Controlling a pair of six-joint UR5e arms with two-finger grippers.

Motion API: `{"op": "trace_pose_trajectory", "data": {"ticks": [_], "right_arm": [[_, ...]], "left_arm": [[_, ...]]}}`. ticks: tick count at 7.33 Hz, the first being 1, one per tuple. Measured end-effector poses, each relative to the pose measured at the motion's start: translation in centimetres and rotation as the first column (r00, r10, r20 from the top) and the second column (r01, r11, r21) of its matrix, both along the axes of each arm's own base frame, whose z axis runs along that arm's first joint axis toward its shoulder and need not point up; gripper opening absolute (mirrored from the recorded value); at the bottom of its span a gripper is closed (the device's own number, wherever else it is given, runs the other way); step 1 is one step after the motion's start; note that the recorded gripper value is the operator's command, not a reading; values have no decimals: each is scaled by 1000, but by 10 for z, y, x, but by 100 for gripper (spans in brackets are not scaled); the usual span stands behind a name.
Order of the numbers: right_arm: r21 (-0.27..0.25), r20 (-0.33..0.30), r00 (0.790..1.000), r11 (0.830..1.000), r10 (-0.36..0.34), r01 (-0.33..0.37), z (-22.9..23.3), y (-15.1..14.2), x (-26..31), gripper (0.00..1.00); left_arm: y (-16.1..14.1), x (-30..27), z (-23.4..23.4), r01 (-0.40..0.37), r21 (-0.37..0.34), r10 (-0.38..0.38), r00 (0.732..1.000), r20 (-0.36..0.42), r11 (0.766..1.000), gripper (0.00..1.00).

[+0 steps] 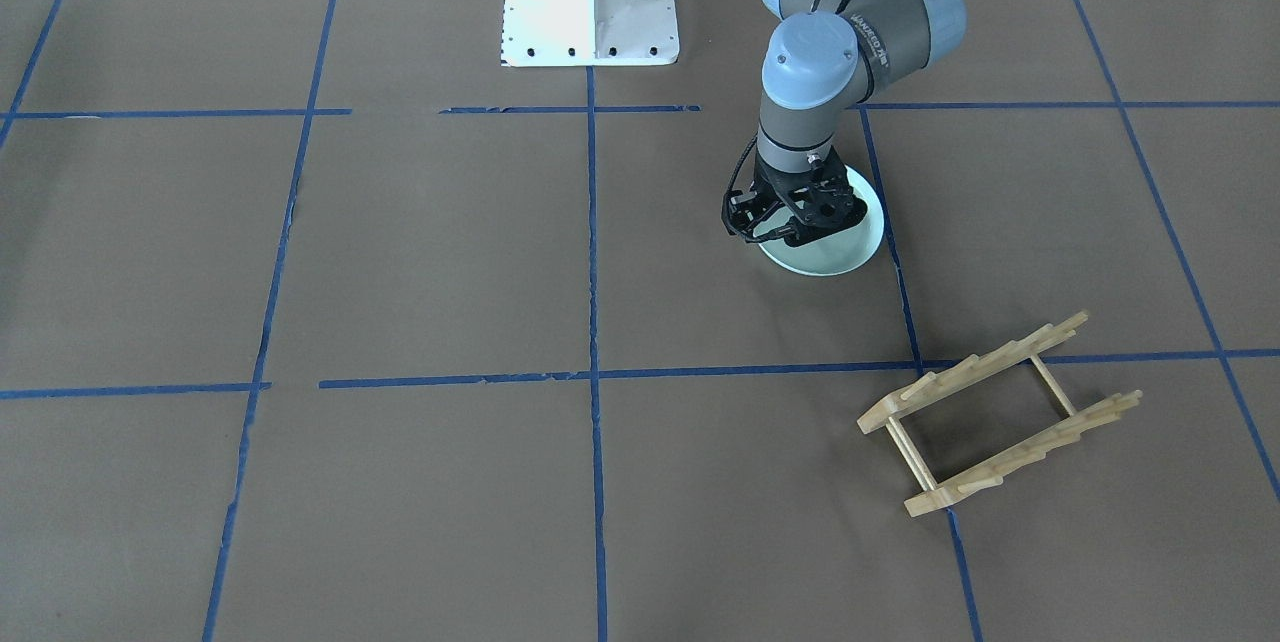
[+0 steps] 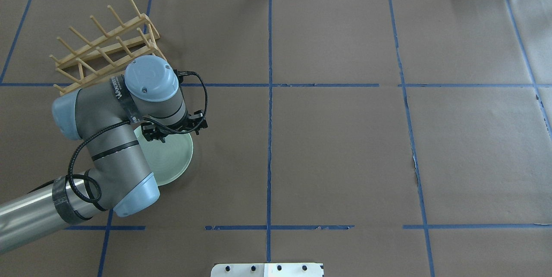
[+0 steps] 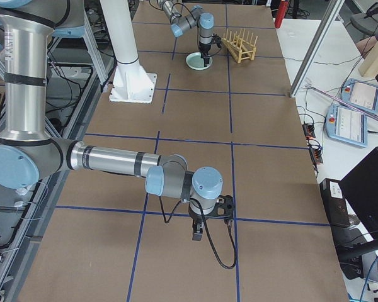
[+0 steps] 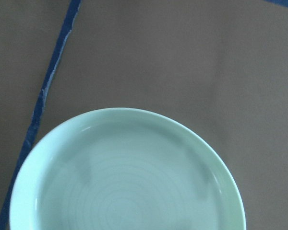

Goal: Place plate on rack
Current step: 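Grasp the plate rim with the left gripper and tilt it upright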

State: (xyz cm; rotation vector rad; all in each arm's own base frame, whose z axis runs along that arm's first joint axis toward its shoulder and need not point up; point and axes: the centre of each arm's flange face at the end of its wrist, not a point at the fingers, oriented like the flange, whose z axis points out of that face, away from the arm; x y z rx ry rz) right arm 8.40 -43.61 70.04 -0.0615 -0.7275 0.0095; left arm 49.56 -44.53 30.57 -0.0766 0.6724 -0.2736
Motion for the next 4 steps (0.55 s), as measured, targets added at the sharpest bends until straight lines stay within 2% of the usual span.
{"op": "trace_pose_trajectory", "data": {"ticks": [2,3,4], "right_arm": [[1,0,1000,1000,0,0,0,0,0,100],[0,0,1000,1000,0,0,0,0,0,100],[0,0,1000,1000,0,0,0,0,0,100]], "left_arm": [[-9,12,10,-20,15,19,999,25,1000,90],[-14,19,14,-24,13,23,999,34,1000,83],[-18,25,13,-26,11,26,999,38,1000,70]]}}
